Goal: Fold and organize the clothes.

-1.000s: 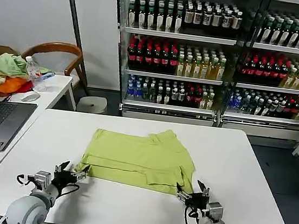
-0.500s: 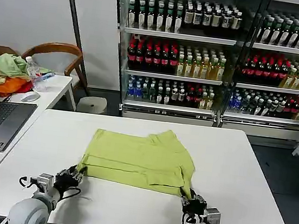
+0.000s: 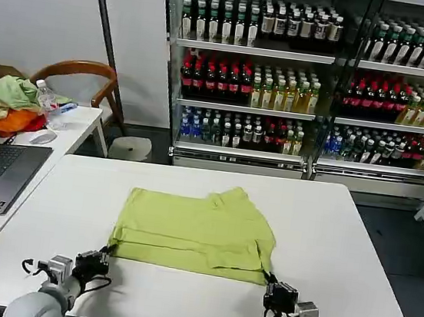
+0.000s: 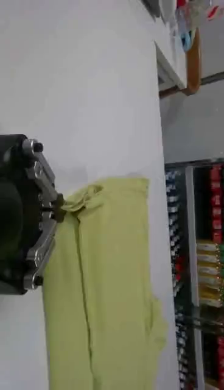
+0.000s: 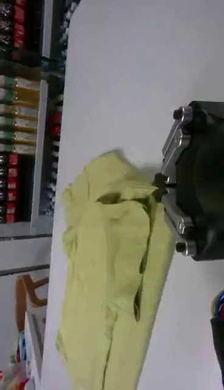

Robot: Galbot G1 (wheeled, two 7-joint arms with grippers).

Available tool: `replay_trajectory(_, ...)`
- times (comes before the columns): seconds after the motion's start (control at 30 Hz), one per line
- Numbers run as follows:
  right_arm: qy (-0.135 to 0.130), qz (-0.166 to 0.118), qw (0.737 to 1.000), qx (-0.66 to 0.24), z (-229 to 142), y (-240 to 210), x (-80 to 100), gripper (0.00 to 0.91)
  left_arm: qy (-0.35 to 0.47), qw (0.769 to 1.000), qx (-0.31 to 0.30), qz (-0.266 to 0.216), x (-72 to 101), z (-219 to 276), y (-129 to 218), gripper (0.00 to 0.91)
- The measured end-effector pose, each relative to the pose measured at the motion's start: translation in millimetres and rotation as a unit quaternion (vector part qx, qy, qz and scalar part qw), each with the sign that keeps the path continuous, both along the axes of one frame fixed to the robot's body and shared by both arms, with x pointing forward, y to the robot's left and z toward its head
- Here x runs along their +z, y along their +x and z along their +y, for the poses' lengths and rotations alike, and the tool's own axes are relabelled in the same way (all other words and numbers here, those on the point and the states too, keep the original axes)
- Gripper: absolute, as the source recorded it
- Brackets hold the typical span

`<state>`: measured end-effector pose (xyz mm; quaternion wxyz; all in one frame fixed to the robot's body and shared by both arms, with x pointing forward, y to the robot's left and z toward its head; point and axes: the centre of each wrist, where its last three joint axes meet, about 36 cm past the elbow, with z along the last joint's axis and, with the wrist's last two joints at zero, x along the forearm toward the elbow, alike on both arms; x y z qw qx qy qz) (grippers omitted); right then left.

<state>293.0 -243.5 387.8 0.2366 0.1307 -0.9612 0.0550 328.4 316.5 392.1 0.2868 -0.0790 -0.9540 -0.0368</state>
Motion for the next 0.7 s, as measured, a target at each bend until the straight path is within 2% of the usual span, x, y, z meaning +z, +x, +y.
replay_trajectory(0.43, -0.013, 0.005, 1.0, 0.009, 0, -39, 4.1, 0.0, 0.009, 1.0, -0.012, 0.023, 19.0, -9, -56, 0.05)
replay_trajectory(0.47, -0.013, 0.004, 1.0, 0.008, 0, -40, 5.0, 0.907, 0.013, 1.0, -0.013, 0.025, 20.2, -8, -58, 0.363)
replay_trajectory(0.5, -0.013, 0.005, 1.0, 0.007, 0, -42, 5.9, 0.907, 0.017, 0.999, -0.015, 0.027, 21.1, -9, -60, 0.907)
replay_trajectory(0.7, -0.013, 0.013, 1.0, 0.006, 0, -50, 16.3, 0.907, 0.044, 0.998, -0.028, 0.023, 34.1, -9, -65, 0.907)
